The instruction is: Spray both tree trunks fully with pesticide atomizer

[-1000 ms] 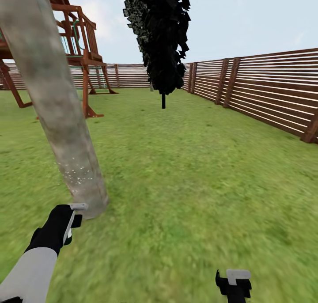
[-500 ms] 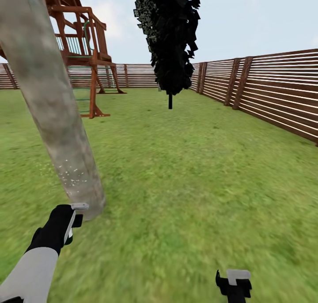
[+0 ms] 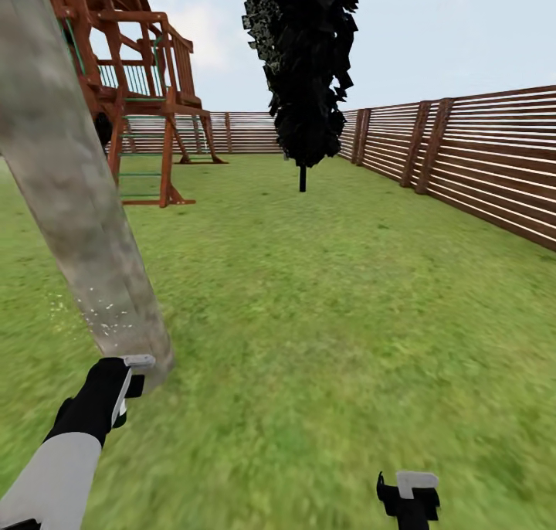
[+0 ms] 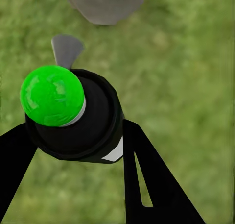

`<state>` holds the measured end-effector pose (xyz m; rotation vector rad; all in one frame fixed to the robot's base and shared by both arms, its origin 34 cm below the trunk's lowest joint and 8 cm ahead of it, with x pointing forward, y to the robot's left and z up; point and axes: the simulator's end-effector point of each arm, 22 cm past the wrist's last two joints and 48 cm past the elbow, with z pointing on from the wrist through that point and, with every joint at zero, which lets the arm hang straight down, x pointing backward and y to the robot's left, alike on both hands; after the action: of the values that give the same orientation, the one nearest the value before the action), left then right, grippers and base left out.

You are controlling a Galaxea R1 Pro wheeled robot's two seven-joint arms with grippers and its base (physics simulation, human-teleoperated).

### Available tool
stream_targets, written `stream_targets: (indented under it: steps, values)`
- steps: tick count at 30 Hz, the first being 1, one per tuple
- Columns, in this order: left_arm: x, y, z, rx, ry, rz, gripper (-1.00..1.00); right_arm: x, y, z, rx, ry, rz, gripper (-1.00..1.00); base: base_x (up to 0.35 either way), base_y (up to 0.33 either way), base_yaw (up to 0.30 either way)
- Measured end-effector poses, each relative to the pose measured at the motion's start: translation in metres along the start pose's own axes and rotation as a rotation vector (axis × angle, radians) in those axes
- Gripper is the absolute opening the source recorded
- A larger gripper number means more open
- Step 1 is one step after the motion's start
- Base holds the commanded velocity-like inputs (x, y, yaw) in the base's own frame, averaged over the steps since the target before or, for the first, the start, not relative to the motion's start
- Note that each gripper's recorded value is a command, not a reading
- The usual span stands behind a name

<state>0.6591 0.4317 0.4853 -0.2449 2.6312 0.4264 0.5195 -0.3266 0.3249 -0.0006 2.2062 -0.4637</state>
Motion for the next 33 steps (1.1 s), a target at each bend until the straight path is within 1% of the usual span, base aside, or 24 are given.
stream_targets:
  steps: [21, 33]
  values:
    - [-0.0029, 0.0013, -0.0015, -0.002, -0.008, -0.003, -1.00, 0.0003, 0.0015, -0.0005, -0.002, 0.001, 0.001, 1.00, 0.195, -0.233, 0.274]
    - [-0.0023, -0.0031, -0.0016, 0.005, -0.006, -0.002, -1.00, 0.0003, 0.0015, -0.0005, -0.002, 0.001, 0.001, 1.00, 0.191, -0.233, 0.217]
